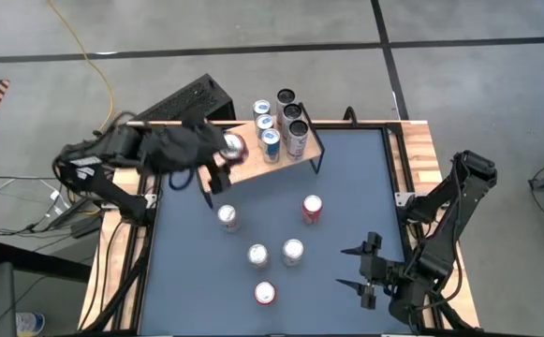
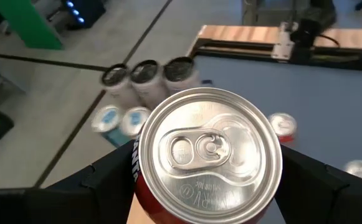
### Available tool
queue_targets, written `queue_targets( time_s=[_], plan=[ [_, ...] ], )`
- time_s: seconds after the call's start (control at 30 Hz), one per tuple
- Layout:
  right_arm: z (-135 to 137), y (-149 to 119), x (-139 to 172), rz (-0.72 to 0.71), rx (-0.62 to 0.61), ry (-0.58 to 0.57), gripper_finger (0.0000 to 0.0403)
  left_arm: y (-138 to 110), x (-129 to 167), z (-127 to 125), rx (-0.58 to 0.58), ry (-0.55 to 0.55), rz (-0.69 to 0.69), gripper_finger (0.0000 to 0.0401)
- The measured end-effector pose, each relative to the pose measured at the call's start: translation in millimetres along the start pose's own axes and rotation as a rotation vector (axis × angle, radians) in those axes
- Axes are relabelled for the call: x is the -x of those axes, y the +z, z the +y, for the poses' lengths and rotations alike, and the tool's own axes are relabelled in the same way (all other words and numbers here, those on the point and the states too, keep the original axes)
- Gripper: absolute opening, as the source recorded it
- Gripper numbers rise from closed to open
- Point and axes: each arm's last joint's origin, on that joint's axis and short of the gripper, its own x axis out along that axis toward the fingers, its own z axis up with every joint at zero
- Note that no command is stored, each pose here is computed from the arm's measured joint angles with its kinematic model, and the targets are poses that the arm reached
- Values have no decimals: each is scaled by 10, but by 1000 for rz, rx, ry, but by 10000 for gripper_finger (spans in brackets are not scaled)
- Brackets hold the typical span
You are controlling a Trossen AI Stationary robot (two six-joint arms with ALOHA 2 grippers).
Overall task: Place canned beverage on shelf
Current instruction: Put the bottom right red soda can on the shelf
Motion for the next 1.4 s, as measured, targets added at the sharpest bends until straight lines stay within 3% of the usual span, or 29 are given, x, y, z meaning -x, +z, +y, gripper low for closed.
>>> queue_targets(
  time_s=[0.17, 0.3, 0.5, 0.7, 0.93, 1.03, 1.17, 1.4],
  plan=[
    [-10, 9, -16, 1, -3, -7, 330, -114, -162, 296, 19, -37, 33, 289],
    [-10, 9, -16, 1, -3, -7, 330, -451, -419, 462, 45, -33, 53, 289],
    [-23, 0, -19, 7, 9, -16, 330, -890, -590, 869, 186, -8, -156, 289],
    [-39, 17, -48, 10, 2, -25, 330, -1376, -859, 1213, 334, -34, -69, 289],
    [-85, 38, -101, 23, 4, -54, 330, -1298, -971, 1479, 426, -46, -90, 289],
    [-100, 42, -115, 27, 10, -64, 330, -1275, -1061, 1537, 433, -51, -36, 289],
    [-106, 47, -124, 28, 31, -67, 330, -1364, -1288, 1499, 400, -63, 63, 289],
    [-114, 54, -141, 39, 25, -66, 330, -1415, -1576, 1519, 349, -29, 80, 289]
  ],
)
